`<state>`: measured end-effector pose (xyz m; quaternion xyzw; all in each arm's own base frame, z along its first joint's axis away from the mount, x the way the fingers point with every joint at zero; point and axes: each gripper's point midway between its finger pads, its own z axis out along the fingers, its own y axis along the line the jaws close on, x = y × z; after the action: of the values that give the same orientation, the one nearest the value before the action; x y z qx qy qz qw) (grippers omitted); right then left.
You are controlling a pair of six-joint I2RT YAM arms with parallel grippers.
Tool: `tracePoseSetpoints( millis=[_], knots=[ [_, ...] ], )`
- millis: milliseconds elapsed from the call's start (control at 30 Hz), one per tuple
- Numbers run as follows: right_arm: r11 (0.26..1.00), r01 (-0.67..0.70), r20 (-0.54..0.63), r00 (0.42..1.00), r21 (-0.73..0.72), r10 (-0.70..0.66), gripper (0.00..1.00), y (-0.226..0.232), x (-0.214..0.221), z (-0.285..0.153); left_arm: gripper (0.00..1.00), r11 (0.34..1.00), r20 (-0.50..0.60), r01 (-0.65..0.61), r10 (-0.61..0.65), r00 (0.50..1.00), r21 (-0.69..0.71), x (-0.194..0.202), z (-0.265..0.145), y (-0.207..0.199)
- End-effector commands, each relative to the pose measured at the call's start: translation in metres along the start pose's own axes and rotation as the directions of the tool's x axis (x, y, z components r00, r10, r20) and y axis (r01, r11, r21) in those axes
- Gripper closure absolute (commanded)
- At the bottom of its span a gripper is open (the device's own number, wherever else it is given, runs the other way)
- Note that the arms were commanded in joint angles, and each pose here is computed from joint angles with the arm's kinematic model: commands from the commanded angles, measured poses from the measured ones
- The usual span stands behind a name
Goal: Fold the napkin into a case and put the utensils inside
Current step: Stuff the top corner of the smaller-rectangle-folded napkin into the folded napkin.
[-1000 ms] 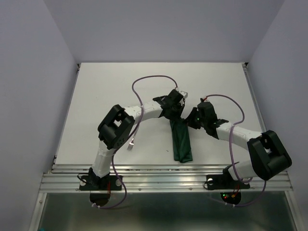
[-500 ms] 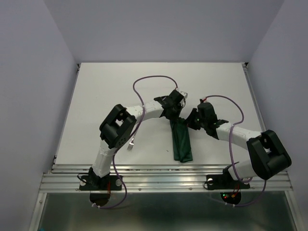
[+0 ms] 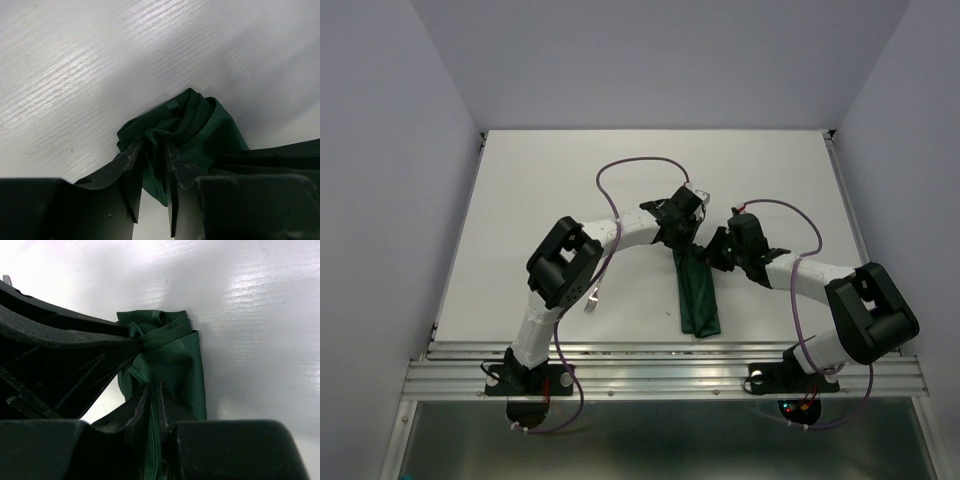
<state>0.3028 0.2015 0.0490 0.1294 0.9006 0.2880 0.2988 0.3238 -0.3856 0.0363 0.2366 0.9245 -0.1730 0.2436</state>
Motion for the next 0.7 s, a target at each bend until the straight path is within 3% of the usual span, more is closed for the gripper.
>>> tracePoseSetpoints(
  millis=[0, 167, 367, 467, 567, 667],
  knots=[
    [0.999, 0.007, 0.035, 0.999, -0.042, -0.006, 0.83, 0.010, -0.011, 0.000, 0.68, 0.999, 0.079, -0.008, 0.004, 0.997, 0.038, -0.027, -0.026, -0.014],
    [0.999, 0.009, 0.029, 1.000, -0.048, -0.008, 0.83, 0.011, -0.009, 0.000, 0.85, 0.999, 0.090, -0.004, 0.000, 0.996, 0.044, -0.029, -0.029, -0.015],
    [0.998, 0.010, 0.021, 1.000, -0.054, -0.009, 0.84, 0.011, -0.008, 0.002, 0.98, 0.998, 0.102, -0.004, -0.002, 0.995, 0.055, -0.032, -0.035, -0.018],
    [0.998, 0.010, 0.016, 1.000, -0.060, -0.010, 0.84, 0.012, -0.007, 0.003, 0.93, 0.999, 0.105, -0.002, -0.003, 0.994, 0.053, -0.033, -0.037, -0.017],
    [0.998, 0.012, 0.015, 1.000, -0.061, -0.011, 0.84, 0.012, -0.007, 0.004, 0.70, 0.999, 0.107, 0.003, -0.007, 0.994, 0.033, -0.033, -0.038, -0.013],
    [0.998, 0.014, 0.014, 1.000, -0.064, -0.013, 0.84, 0.013, -0.008, 0.004, 0.68, 1.000, 0.102, 0.006, -0.008, 0.995, 0.020, -0.032, -0.037, -0.011]
  ],
)
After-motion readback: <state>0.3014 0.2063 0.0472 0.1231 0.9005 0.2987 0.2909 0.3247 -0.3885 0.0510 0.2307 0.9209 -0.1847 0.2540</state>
